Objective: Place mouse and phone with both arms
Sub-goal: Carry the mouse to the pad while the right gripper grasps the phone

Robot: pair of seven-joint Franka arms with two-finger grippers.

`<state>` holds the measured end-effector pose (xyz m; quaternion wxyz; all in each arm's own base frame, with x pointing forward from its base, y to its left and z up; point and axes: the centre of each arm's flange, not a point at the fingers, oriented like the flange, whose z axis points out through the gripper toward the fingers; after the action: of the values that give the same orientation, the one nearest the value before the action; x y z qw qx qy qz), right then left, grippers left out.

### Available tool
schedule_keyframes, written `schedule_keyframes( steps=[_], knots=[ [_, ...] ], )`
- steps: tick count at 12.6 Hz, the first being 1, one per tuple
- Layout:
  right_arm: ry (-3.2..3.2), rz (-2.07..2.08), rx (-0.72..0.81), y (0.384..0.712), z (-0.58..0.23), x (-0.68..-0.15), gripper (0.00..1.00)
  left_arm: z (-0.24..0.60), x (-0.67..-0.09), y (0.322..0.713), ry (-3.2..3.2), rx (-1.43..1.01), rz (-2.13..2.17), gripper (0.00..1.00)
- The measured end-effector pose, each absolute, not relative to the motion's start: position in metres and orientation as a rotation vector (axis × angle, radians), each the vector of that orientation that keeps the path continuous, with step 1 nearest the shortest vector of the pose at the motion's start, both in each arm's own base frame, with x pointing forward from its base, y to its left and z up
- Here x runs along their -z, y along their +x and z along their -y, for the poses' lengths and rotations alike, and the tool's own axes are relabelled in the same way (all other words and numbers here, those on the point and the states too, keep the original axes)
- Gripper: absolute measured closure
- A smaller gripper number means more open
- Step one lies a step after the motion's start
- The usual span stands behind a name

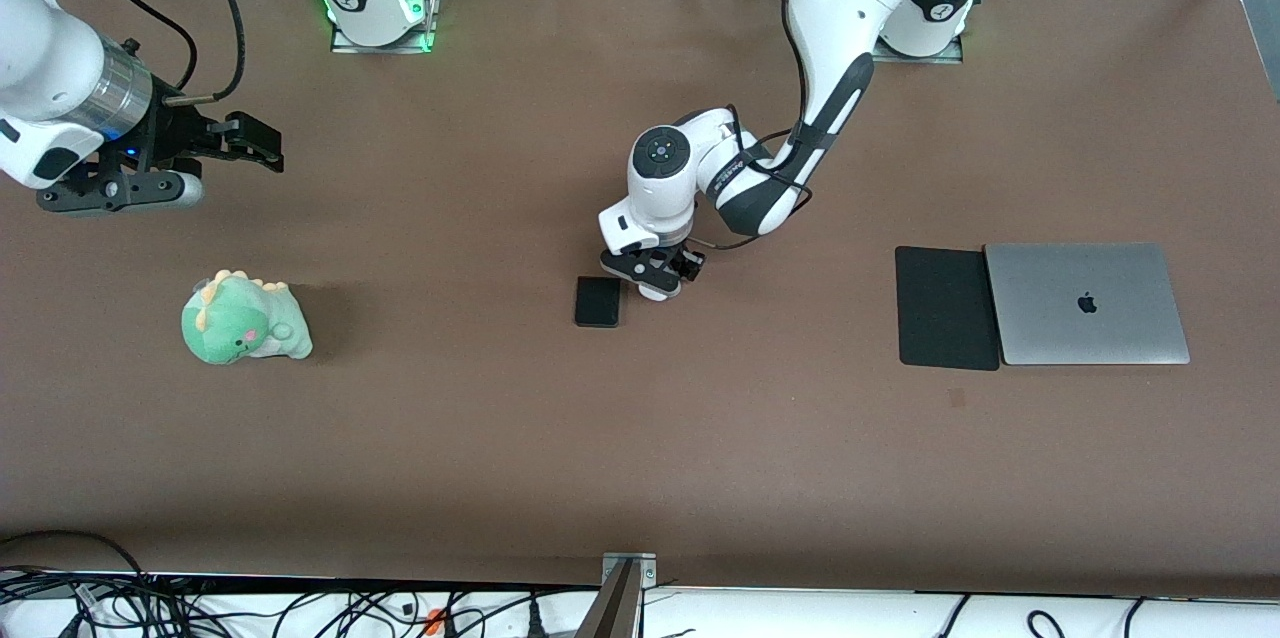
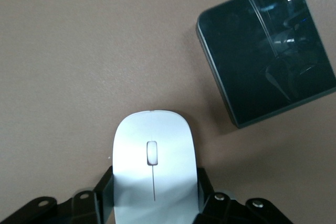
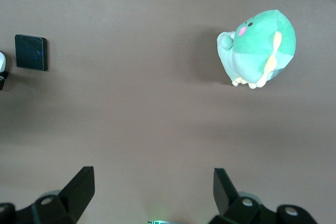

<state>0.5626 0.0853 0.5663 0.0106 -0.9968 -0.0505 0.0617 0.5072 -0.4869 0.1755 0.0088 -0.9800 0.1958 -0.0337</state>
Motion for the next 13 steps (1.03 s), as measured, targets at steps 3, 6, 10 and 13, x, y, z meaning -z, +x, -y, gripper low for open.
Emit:
schedule_keyframes(
  steps=[3,6,10,13],
  knots=[
    [-3.111,0.173,-0.194,0.564,-0.092,-0.563,0.00,0.469,-0.196,0.529,-3.035,0.081,-0.542,0.37],
    [-3.114,0.151,-0.198,0.566,-0.102,-0.556,0.00,0.421,-0.269,0.558,-2.956,-0.011,-0.375,0.37],
    [-3.132,0.032,-0.161,0.577,-0.162,-0.524,0.00,0.294,-0.338,0.600,-2.851,-0.211,-0.157,0.37],
    [-3.129,-0.131,-0.110,0.583,-0.231,-0.478,0.00,0.200,-0.318,0.622,-2.828,-0.375,-0.131,0.37]
  ],
)
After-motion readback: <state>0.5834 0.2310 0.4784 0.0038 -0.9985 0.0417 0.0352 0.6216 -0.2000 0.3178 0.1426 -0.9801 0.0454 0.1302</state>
